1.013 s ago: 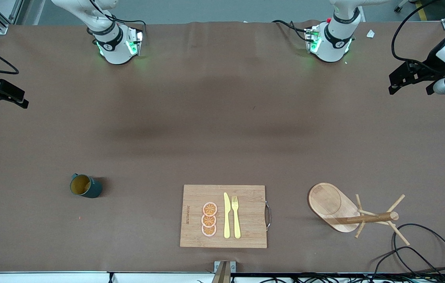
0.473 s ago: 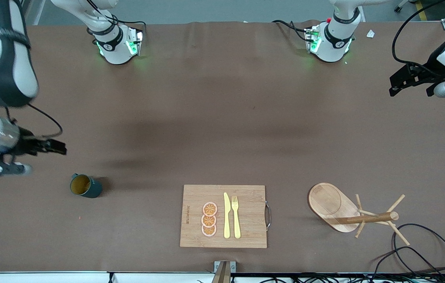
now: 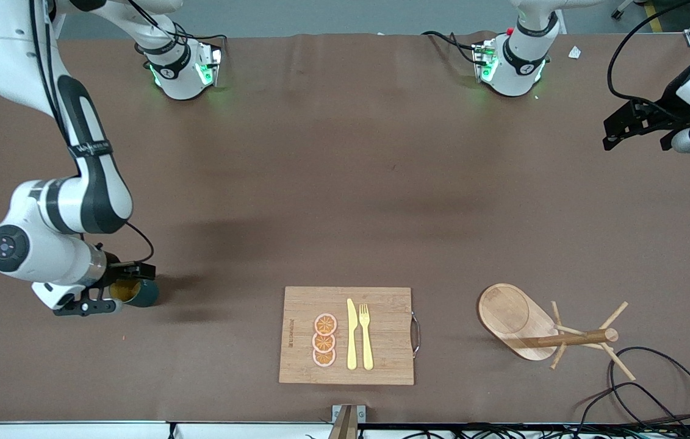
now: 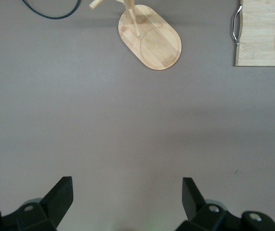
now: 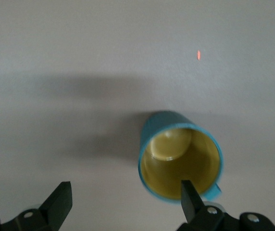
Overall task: Pass cup and hang on rack
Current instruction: 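Lower the right gripper onto the teal mug and grasp its rim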
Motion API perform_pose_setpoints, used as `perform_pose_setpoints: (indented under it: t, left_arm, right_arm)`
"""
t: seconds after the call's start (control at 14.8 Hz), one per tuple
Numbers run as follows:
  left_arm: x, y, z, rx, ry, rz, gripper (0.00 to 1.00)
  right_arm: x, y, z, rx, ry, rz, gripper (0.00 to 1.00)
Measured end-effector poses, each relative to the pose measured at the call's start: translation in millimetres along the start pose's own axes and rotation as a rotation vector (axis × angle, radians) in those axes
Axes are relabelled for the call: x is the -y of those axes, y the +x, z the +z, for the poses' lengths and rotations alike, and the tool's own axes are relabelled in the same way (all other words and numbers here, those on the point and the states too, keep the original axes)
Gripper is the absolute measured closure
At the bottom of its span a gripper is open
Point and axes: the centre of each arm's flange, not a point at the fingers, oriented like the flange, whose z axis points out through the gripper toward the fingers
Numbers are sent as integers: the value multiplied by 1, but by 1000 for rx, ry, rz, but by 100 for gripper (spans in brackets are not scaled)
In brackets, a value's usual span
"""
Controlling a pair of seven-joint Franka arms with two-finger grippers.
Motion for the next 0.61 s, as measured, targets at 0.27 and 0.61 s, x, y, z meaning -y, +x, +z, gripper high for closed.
perform_pose_setpoints:
  t: [0.27, 0.61]
  left_arm:
    - [0, -1, -1, 2, 0, 0, 0]
    - [0, -1, -5, -4, 0, 0, 0]
  right_arm:
    - [-8, 6, 24, -12, -7, 11, 5]
    - [-14, 5, 27, -7, -9, 19, 56]
